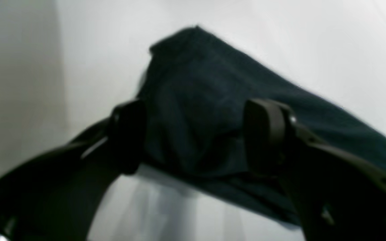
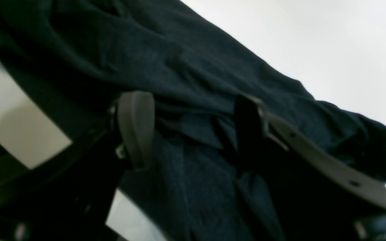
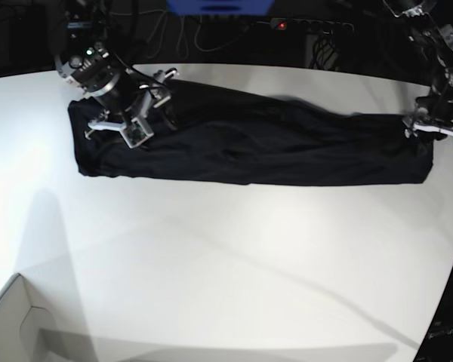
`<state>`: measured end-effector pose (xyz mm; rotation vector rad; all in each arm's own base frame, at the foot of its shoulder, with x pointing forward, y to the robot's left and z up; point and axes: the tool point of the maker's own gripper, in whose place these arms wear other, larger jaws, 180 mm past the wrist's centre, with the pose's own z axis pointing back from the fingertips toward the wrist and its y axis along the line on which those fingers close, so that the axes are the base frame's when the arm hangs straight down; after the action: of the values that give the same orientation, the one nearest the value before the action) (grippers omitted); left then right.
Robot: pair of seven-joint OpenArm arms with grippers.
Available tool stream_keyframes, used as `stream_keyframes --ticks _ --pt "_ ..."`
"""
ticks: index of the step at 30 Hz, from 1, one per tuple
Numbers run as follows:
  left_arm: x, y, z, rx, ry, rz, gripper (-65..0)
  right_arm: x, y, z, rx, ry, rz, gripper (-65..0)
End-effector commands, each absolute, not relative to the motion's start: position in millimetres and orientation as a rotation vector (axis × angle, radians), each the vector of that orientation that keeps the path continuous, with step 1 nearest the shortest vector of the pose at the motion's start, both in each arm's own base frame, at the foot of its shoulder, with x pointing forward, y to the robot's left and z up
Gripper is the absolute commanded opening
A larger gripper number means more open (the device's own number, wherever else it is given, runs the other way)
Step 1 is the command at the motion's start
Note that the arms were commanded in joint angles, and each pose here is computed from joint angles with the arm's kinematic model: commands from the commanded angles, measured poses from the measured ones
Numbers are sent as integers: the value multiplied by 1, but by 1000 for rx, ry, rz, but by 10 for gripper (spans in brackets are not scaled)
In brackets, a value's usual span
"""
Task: Layout the t-shirt on the table in an organized manner, then fold the t-shirt properly
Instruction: 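Pinch the strip ends with both grippers and pull the bundle straight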
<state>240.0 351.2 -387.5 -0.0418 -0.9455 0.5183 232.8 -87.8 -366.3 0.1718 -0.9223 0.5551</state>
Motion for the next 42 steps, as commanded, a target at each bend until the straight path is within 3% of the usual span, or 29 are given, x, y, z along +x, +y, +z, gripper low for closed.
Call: stream_keyframes --ticks 1,12,19,22,35,42 --pt "251 361 -372 -30 -1005 512 -213 238 -85 -356 184 -966 549 -270" --pt "263 377 -369 -37 -995 425 -209 237 -85 -356 184 -964 549 -270" --pt "274 352 -369 -98 -995 277 -43 239 -85 -356 183 -967 549 -270" --pt "273 351 -375 -107 -975 274 -12 240 -85 -355 182 -969 549 -270" --pt "276 360 -408 -155 -930 377 -13 240 -86 -355 181 -972 552 -270" --pt "277 336 -430 -206 -869 327 -14 241 -86 -354 178 -974 555 -270"
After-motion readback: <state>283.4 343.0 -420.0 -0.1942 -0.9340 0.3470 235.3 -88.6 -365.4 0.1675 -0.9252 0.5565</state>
